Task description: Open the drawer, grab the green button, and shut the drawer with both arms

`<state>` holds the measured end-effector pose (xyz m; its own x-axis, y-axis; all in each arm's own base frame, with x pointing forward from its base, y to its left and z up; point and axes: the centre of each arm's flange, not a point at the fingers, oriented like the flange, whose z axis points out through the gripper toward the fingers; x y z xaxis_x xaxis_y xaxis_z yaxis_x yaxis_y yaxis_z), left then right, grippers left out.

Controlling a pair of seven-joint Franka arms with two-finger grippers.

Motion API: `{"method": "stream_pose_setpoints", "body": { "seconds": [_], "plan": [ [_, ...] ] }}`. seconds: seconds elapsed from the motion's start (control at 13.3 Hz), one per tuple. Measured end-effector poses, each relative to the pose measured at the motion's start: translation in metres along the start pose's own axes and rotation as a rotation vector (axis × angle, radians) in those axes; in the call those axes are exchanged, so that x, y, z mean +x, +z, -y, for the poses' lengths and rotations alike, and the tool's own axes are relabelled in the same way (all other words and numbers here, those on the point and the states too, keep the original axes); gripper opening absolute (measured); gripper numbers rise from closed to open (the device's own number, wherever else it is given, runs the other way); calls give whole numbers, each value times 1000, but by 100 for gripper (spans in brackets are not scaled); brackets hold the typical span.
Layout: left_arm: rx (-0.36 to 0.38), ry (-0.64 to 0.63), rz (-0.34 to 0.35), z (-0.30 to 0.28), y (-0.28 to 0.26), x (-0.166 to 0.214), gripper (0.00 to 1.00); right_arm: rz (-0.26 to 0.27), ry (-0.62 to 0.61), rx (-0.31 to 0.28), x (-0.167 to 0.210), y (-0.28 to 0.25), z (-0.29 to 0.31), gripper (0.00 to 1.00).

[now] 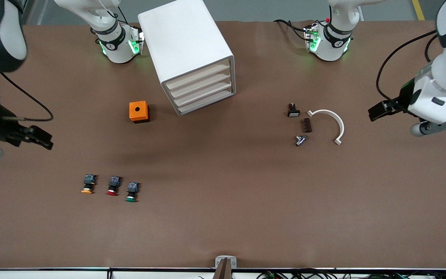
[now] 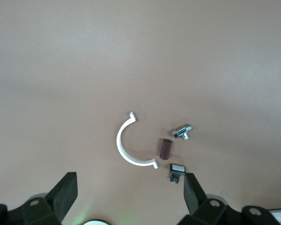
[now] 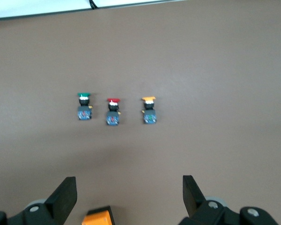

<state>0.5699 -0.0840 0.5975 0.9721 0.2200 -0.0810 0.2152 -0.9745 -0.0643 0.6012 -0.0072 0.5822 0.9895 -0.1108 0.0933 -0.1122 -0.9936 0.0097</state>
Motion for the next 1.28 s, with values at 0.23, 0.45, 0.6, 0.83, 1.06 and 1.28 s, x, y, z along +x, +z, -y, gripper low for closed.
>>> {"method": "stream_pose_setpoints", "body": {
  "seconds": [0.23, 0.45, 0.6, 0.83, 1.06, 1.28],
  "plan": [
    [10, 31, 4, 9, -11, -10, 100, -23, -1, 6, -28, -31, -5, 100],
    [9, 95, -13, 16, -21, -14, 100, -29, 3, 7, -36, -36, -8, 100],
    [11, 124, -27, 29, -29, -16, 100, -29, 3, 6, -37, -36, -7, 100],
    [16, 138, -38, 56, -40, -24, 100, -44, 1, 8, -39, -40, -6, 100],
    [20, 136, -28, 60, -44, -33, 100, -57, 2, 9, -38, -42, -6, 100],
    [21, 143, -27, 56, -44, -35, 100, -48, -2, 8, -40, -42, -5, 100]
  ]
}}
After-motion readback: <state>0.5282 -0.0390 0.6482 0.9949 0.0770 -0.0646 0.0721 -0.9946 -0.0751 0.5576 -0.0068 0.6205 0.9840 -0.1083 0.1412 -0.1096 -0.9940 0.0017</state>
